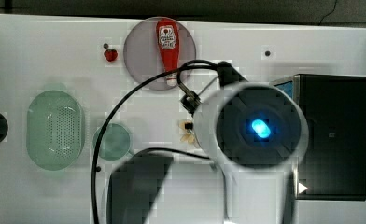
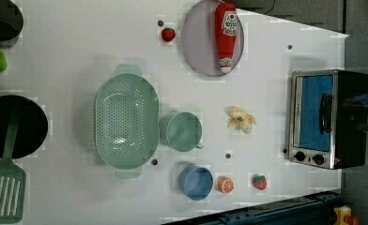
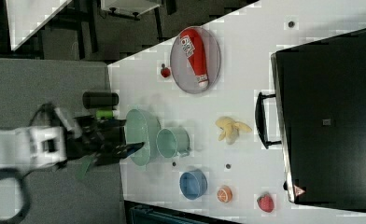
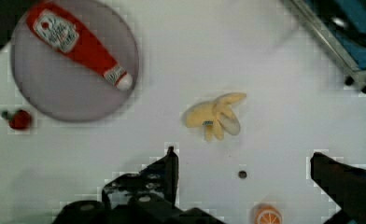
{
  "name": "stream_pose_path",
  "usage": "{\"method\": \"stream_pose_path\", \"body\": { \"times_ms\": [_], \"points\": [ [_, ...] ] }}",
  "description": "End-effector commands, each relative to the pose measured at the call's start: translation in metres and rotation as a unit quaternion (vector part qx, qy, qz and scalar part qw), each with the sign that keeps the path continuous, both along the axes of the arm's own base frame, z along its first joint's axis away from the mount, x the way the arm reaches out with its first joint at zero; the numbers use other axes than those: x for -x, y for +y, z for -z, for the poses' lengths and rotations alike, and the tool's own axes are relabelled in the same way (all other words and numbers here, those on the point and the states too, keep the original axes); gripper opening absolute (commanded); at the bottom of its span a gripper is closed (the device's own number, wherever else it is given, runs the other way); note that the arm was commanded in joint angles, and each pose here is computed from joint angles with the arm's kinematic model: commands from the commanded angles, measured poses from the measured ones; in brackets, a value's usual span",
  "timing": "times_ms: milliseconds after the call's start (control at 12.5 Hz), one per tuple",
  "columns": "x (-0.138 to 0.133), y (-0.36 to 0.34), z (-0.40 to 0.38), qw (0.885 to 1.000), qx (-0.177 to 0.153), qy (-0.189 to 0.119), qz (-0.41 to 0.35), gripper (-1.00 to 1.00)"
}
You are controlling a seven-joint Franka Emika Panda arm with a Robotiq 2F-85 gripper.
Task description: Pick Banana and place it in mug.
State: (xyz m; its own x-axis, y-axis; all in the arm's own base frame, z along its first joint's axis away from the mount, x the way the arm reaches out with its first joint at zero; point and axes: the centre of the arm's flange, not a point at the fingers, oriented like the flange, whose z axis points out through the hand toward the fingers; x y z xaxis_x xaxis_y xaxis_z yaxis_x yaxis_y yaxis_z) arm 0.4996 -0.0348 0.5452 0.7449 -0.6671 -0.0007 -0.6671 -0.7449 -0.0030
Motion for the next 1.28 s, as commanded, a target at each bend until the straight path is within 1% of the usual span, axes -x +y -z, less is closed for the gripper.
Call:
{"method": "stream_pose_path", "body": {
  "times_ms": [80,240,400,480,800,880,1040,1120,1280],
  "points": [
    [-0.001,0.009,0.11,0.987,-0.01,0.074,-0.142,1.0],
    [0.0,0.011,0.155,0.973,-0.019,0.09,-0.213,1.0],
    [0.004,0.012,0.198,0.954,-0.029,0.1,-0.28,1.0],
    [0.005,0.012,0.217,0.945,-0.031,0.098,-0.309,1.0],
    [0.007,0.01,0.283,0.917,-0.024,0.063,-0.394,1.0],
    [0.009,0.01,0.298,0.907,-0.024,0.059,-0.416,1.0],
    [0.013,0.01,0.329,0.881,-0.026,0.057,-0.468,1.0],
    [0.014,0.009,0.343,0.875,-0.026,0.056,-0.481,1.0],
    [0.018,0.005,0.369,0.874,-0.027,0.06,-0.481,1.0]
  ]
}}
